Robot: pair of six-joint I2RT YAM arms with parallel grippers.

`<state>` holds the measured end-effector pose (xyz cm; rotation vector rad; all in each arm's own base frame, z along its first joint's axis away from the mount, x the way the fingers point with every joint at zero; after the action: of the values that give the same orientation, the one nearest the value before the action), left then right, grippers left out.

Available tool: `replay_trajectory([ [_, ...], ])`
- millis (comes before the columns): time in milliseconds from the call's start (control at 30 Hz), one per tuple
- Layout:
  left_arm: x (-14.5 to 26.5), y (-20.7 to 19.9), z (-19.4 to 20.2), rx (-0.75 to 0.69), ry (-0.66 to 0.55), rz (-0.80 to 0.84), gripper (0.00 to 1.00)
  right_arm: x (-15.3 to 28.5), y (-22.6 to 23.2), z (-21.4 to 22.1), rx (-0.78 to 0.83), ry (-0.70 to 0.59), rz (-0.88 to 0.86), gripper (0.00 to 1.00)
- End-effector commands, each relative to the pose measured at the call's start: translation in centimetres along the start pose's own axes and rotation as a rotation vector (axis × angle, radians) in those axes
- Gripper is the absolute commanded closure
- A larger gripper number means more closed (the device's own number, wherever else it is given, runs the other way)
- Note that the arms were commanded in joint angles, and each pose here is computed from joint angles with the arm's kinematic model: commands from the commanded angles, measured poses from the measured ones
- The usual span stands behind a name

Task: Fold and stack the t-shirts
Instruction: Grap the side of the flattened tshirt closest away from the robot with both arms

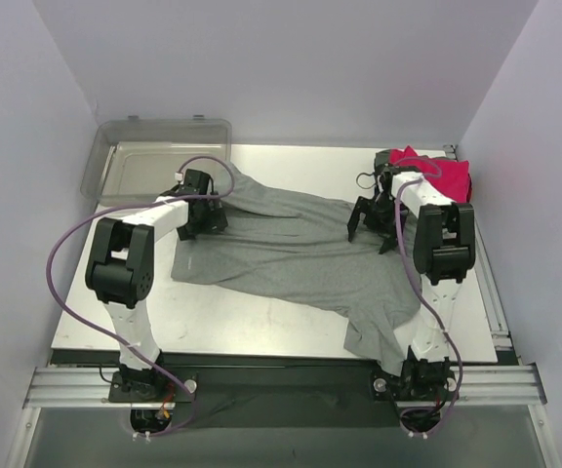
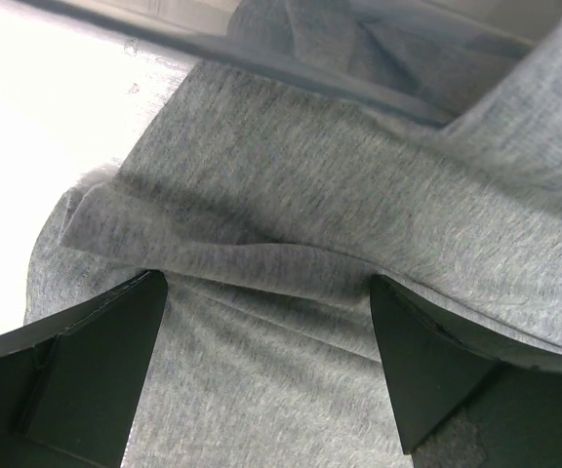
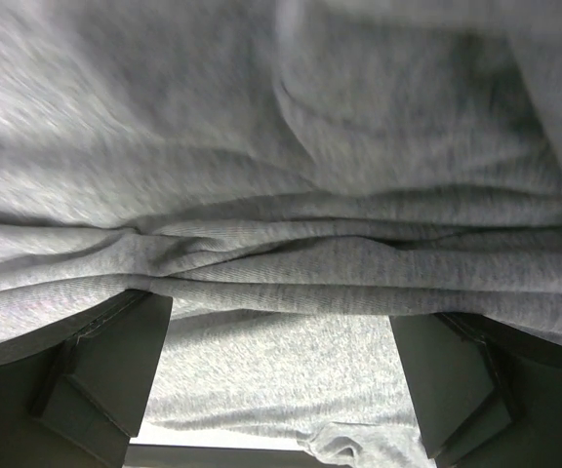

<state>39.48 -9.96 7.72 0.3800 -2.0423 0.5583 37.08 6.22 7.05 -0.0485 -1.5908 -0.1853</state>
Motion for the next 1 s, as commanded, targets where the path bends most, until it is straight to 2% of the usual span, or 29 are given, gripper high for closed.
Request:
replay_trajectory([
  [0,-0.4,-0.4,-0.1,-0.008,-0.004,0.010,0.03,0.2,0.3,-1.1,0.028,-0.017,-0.025,0.02],
  [133,1.5,-1.0,-0.3,-0.004,-0.044,0.045,0.03,1.4,0.6,-1.8,0.036,-0.051,-0.042,0.01],
  [267,5.2,-0.8,-0.6,0.035,-0.108,0.081,0.03,2.4,0.9,-2.0,0.044,-0.075,-0.066,0.01],
  [467,9.1,3.2,1.0,0.127,-0.163,0.000,0.03,3.5,1.3,-2.1,0.061,-0.100,-0.093,0.01],
  [667,8.8,8.3,4.6,0.216,-0.094,-0.126,0.05,4.2,1.8,-2.0,0.073,-0.113,-0.117,0.02],
  [800,8.7,10.9,5.8,0.315,-0.094,-0.155,0.21,4.5,2.1,-1.6,0.082,-0.116,-0.118,0.02],
  [967,8.5,12.1,5.7,0.372,-0.109,-0.140,0.28,4.5,2.0,-0.8,0.089,-0.106,-0.115,0.02],
])
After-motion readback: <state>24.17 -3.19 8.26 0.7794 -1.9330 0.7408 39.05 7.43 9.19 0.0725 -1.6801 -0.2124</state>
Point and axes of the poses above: each gripper's point midway between its finger pads, its own x axis back along the fingers, its own y axis along the line the jaws close on, z = x × y, the point moved 6 cm from there along x, back along the fingers, and after that the axes turned 13 degrees about x, right-handed, at the moved point
